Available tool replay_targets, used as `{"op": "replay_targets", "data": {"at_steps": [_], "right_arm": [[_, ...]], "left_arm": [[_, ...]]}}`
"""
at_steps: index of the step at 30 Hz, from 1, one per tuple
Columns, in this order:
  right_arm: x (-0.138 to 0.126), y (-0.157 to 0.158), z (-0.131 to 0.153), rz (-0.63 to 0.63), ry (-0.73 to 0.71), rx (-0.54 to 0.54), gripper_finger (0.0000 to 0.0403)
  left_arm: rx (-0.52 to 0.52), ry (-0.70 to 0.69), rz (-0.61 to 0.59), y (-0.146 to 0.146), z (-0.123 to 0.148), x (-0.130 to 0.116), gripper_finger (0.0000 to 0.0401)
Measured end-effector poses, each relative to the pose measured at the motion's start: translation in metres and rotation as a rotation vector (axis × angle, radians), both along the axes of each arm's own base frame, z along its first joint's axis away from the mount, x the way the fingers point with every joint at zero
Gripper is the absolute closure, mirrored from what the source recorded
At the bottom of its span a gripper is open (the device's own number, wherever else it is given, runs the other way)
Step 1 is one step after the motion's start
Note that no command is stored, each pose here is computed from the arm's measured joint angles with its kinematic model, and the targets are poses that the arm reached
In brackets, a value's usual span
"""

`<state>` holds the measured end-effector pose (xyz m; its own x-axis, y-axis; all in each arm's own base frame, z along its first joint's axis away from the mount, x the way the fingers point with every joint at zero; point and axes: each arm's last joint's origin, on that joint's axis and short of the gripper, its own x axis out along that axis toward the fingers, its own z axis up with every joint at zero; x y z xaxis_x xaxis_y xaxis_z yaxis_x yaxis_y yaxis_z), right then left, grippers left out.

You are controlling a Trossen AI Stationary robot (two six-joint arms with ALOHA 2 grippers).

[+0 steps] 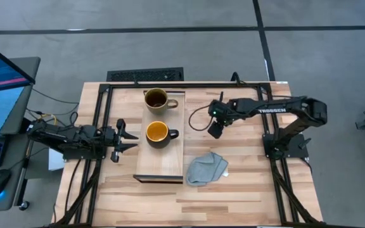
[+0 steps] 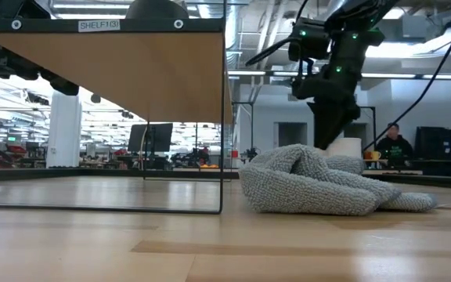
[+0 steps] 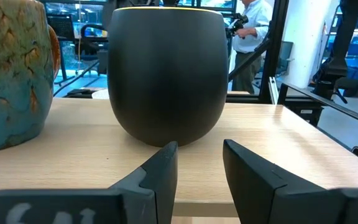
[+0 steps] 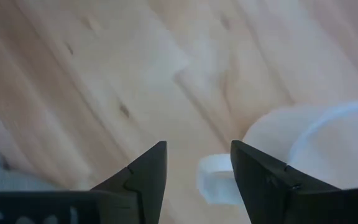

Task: Stack small to large cups/mugs on shelf
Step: Put the white mug on the shelf

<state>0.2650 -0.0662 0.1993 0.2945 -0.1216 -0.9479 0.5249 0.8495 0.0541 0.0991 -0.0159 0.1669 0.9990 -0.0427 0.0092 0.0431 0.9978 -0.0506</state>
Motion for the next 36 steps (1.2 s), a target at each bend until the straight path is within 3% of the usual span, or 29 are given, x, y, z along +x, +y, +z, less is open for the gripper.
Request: {"op": "replay_targets", "data": {"at_steps": [19, 24, 30, 36], "right_arm": [[-0.018, 0.041, -0.005, -0.013, 0.243, 0.061, 0.0202], [-0.018, 0.039, -0.004, -0.053, 0.245, 0.000, 0.0202], [-0.019, 0.040, -0.005, -0.057, 0.251, 0.048, 0.0202], [-0.020, 0.037, -0.005, -0.127, 0.259, 0.030, 0.0202]], "left_arm": [[-0.071, 0.003, -0.001, 0.000, 0.000, 0.000, 0.0282], [-0.072, 0.003, -0.001, 0.000, 0.000, 0.000, 0.0282], [-0.072, 0.003, -0.001, 0.000, 0.000, 0.000, 0.0282], [-0.072, 0.003, -0.001, 0.000, 0.000, 0.000, 0.0282]]}}
